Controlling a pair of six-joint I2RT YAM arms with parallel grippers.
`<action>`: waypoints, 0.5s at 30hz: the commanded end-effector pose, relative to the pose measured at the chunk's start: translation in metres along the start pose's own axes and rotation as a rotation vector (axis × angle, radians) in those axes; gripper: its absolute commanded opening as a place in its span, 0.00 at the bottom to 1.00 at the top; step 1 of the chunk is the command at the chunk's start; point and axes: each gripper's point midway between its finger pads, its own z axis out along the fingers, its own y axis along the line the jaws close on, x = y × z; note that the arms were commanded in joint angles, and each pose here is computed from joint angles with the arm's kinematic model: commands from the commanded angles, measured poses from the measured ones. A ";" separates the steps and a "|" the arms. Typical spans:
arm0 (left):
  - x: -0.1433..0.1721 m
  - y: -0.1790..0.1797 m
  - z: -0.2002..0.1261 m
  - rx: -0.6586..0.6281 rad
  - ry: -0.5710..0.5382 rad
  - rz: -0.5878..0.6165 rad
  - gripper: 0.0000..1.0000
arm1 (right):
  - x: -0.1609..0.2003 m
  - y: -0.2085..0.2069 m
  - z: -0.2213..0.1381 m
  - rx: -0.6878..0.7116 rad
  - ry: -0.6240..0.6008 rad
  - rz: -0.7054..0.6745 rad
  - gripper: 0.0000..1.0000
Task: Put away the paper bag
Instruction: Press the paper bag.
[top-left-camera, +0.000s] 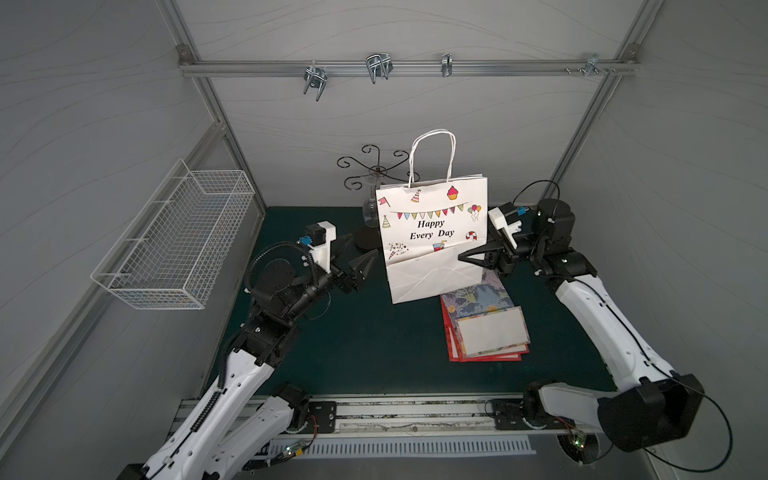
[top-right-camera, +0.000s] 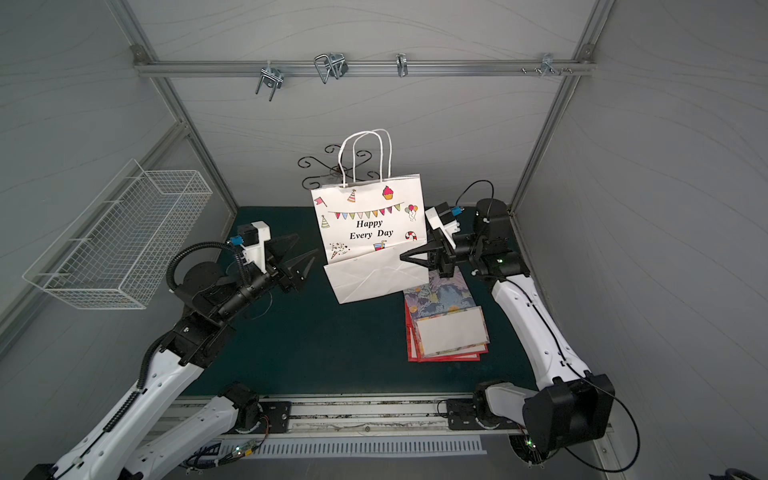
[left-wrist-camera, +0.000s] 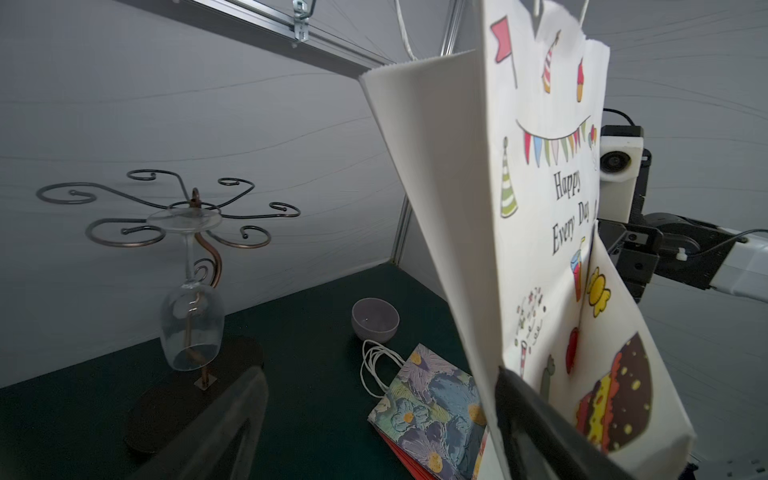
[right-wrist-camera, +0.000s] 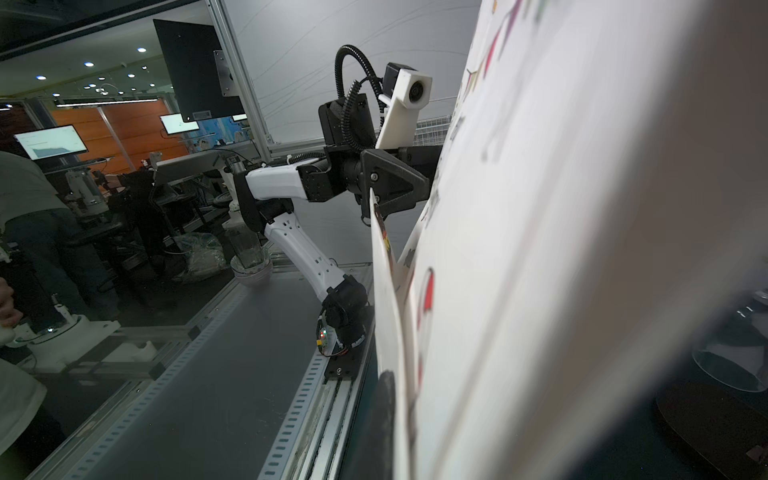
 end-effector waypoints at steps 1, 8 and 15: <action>0.011 -0.016 -0.007 0.090 0.036 0.005 0.89 | -0.008 -0.004 -0.001 0.037 0.002 -0.037 0.00; 0.043 -0.075 -0.013 0.488 0.187 -0.212 0.96 | -0.008 -0.010 -0.001 0.067 0.006 -0.047 0.00; 0.054 -0.072 0.003 0.512 0.239 -0.199 1.00 | -0.010 -0.004 0.003 0.034 0.006 -0.041 0.00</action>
